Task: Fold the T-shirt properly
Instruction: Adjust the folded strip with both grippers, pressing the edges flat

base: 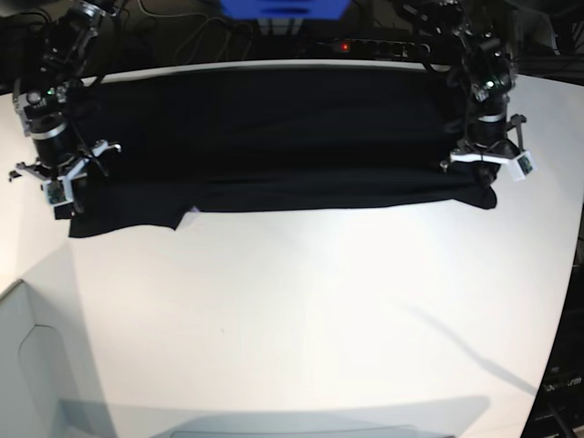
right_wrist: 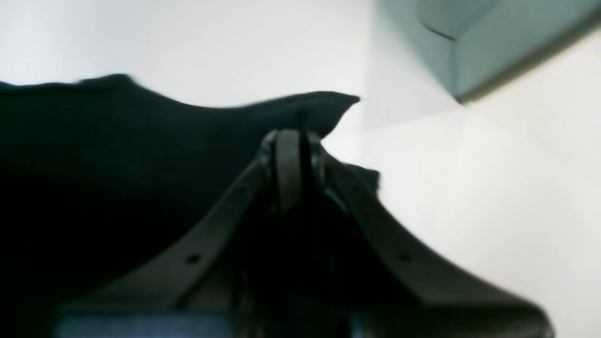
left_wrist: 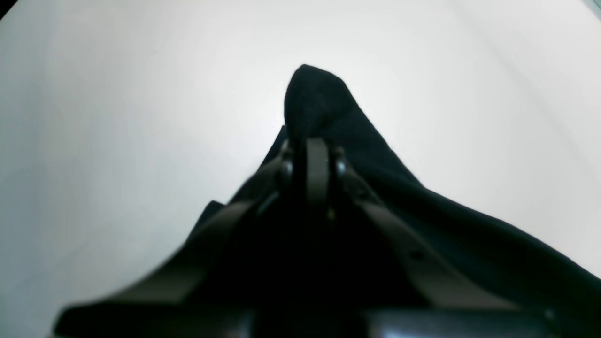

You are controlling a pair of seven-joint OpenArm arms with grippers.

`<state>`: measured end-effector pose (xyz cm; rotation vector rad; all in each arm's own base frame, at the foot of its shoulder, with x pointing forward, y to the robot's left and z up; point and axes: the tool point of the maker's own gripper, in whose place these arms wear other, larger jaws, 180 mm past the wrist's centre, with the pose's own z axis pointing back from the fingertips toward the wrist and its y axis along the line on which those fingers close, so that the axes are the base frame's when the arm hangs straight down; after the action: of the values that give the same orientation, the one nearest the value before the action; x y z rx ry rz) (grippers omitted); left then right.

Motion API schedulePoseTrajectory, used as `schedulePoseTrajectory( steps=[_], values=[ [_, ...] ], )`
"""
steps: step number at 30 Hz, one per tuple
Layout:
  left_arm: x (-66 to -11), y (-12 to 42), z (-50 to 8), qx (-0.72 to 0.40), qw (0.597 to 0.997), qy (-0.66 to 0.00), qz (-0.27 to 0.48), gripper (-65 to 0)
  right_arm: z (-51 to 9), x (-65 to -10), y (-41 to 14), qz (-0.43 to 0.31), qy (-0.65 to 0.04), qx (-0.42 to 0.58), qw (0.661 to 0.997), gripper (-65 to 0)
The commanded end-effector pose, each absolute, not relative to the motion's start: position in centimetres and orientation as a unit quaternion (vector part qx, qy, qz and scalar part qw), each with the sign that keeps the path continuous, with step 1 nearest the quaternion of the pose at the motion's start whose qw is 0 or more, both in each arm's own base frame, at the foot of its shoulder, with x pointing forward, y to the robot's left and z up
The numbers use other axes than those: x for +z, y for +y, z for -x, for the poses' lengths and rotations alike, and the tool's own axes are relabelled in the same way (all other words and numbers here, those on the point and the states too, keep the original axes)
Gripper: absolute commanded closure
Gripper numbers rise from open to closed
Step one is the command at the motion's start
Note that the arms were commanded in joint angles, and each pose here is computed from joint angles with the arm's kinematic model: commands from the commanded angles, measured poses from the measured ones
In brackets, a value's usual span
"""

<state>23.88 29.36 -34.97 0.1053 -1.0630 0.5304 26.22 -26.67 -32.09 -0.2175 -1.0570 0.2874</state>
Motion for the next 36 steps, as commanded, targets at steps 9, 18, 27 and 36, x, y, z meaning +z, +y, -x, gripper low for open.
schedulePoseTrajectory(
  steps=[9,18,27,36],
  values=[
    [-34.4,29.7,-23.5,0.244,0.823,-0.509,-0.059,0.0,-24.3,-32.4,-28.0,0.099,-0.506,0.097,0.852,0.0],
    [-34.9,29.8,-22.6,0.243,0.829,-0.500,-0.062,0.0,-22.0,-36.2,-29.1,0.084,-0.465,0.060,0.879,0.0],
    [-35.4,29.9,-21.9,0.244,0.834,-0.491,-0.066,0.0,-21.9,-36.8,-29.2,0.080,-0.460,0.056,0.883,0.0],
    [-36.0,30.0,-20.8,0.241,0.841,-0.478,-0.073,0.0,-21.7,-36.9,-29.3,0.080,-0.457,0.057,0.884,0.0]
  ],
)
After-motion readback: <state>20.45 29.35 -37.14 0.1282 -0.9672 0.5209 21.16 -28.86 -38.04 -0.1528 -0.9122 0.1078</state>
